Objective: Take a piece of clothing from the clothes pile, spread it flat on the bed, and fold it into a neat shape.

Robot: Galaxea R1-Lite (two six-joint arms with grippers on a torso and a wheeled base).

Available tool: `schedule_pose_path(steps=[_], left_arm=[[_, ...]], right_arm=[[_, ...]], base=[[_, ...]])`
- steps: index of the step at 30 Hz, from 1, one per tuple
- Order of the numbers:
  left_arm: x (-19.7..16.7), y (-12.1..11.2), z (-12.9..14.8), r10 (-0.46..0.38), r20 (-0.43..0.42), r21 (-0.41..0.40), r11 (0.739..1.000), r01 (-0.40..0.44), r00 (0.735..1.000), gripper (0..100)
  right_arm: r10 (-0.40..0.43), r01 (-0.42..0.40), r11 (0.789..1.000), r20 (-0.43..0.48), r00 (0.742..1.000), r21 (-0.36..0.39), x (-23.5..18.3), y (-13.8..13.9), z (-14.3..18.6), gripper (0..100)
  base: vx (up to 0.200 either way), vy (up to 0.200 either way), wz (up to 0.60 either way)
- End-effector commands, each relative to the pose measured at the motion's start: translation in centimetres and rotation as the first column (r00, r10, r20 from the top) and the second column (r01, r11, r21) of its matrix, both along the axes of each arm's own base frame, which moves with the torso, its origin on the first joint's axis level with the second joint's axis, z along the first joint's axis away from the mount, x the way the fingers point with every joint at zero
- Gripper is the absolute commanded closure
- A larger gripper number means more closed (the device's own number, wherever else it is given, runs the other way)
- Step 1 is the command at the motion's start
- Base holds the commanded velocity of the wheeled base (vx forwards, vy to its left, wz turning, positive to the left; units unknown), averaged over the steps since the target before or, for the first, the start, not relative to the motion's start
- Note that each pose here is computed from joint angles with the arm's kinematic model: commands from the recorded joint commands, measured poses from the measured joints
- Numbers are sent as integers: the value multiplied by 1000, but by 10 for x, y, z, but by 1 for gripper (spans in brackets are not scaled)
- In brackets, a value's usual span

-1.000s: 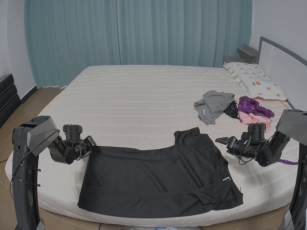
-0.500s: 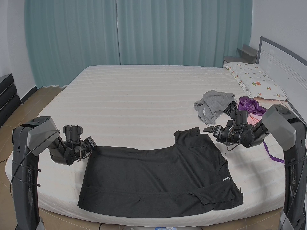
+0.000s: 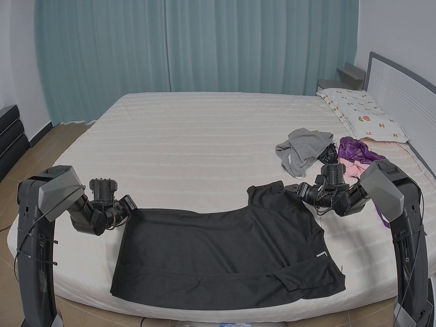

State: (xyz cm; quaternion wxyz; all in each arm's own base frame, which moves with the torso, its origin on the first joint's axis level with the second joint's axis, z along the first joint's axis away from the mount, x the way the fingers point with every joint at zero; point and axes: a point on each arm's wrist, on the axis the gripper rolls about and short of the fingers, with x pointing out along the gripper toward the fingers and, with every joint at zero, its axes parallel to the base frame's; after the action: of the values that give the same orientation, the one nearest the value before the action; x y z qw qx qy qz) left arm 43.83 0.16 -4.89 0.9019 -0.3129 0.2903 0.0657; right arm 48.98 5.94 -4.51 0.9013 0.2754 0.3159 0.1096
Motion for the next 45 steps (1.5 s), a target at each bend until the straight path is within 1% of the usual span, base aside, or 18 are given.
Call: schedule_pose_path(steps=[1,2,5,12,16,21,22,26,29,33,34,39,42,43,45], left_arm=[[0,0,2,1,4,0,1000,-1,1000,100],[0,0,2,1,4,0,1000,-1,1000,100],[0,0,2,1,4,0,1000,-1,1000,100],[0,0,1,2,5,3,1000,-2,1000,100],[1,0,3,4,28,1,1000,-4,1000,100],[-4,0,4,5,20,1,1000,-5,1000,100],[-5,0,8,4,30,3,1000,-4,1000,100],[-10,1,13,17,56,13,1000,-18,998,100],[-10,3,16,34,94,21,999,-36,995,100],[-13,4,18,38,110,22,999,-41,993,100],[-15,5,24,42,126,20,999,-45,991,100],[-20,11,39,55,146,17,998,-58,988,100],[-21,13,42,60,150,16,998,-64,987,100],[-21,14,44,62,155,16,998,-65,986,100],[-21,14,44,62,155,16,998,-65,986,100]], right_arm=[[7,-7,1000,-7,1000,2,-1,0,-6,0],[7,-7,1000,-7,1000,2,-1,0,-6,100],[17,-16,1000,14,1000,-7,-1,-3,-5,100],[2,-2,1000,9,1000,-8,-6,-12,0,100],[21,-21,1000,-1,1000,16,-13,-20,9,100],[21,-22,999,21,1000,32,-17,-22,19,100],[18,-19,999,30,999,32,-18,-24,21,100],[20,-22,999,51,998,36,-23,-25,29,100],[13,-15,999,38,999,40,-31,-29,29,100],[9,-11,999,40,999,42,-38,-31,28,100],[2,-6,999,72,997,47,-42,-33,31,100],[-5,1,999,100,995,42,-45,-34,32,100],[-9,3,999,126,992,47,-43,-34,38,100],[-13,5,999,151,988,54,-42,-35,46,100],[-18,9,998,154,988,58,-41,-35,48,100]], base=[[0,0,0],[0,0,0],[0,0,0],[0,0,0],[0,0,0],[0,0,0],[0,0,0],[0,0,0],[0,0,0],[0,0,0],[0,0,0],[0,0,0],[0,0,0],[0,0,0],[0,0,0]])
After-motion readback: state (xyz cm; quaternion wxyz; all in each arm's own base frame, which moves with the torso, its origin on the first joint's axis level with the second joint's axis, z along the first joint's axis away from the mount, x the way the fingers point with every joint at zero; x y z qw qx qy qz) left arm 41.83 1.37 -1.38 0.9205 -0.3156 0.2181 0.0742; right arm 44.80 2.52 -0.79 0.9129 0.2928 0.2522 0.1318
